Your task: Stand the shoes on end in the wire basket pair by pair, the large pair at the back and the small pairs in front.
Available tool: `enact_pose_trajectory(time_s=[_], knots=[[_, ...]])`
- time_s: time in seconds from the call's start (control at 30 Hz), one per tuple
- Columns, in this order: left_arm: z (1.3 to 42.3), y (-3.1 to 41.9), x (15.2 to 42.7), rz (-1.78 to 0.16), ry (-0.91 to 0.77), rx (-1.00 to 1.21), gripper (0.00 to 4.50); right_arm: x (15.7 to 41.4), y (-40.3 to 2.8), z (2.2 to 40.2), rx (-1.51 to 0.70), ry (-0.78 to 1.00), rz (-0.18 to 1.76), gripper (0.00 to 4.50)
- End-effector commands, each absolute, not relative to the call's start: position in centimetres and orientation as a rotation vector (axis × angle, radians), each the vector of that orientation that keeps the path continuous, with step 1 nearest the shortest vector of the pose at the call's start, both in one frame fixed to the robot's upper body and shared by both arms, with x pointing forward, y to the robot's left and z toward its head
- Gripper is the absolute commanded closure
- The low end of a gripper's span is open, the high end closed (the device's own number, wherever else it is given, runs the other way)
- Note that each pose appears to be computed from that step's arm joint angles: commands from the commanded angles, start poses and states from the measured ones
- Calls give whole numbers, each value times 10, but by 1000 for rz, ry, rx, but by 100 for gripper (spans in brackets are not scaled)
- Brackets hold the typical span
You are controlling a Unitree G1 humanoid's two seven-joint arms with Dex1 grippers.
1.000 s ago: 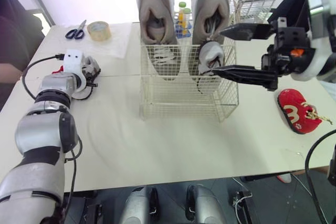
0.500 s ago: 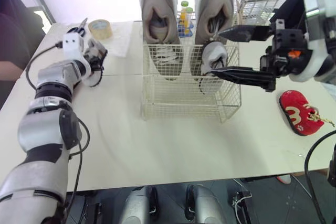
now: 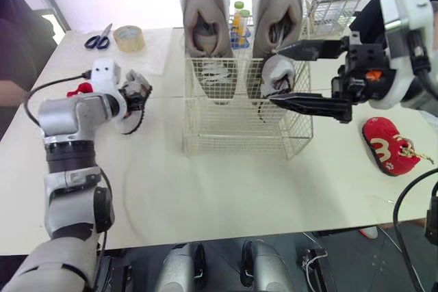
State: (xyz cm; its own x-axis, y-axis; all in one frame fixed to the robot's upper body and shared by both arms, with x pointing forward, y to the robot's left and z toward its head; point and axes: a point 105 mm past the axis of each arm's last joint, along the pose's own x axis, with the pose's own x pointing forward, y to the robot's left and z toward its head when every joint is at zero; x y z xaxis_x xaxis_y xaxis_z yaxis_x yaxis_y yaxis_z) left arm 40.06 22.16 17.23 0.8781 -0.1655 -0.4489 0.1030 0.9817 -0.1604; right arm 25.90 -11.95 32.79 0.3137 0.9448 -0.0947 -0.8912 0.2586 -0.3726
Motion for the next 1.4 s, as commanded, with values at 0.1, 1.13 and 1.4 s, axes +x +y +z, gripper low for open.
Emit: enact_pose_trajectory(time_s=[0.1, 1.13, 1.4], knots=[[203, 216, 392, -174, 416, -138, 4, 255, -121, 337, -423, -207, 1236, 0], [173, 246, 453, -105, 430, -120, 4, 257, -119, 338, -431, -222, 1216, 0], [155, 248, 455, -98, 464, -78, 280, 256, -120, 339, -434, -229, 1203, 0]])
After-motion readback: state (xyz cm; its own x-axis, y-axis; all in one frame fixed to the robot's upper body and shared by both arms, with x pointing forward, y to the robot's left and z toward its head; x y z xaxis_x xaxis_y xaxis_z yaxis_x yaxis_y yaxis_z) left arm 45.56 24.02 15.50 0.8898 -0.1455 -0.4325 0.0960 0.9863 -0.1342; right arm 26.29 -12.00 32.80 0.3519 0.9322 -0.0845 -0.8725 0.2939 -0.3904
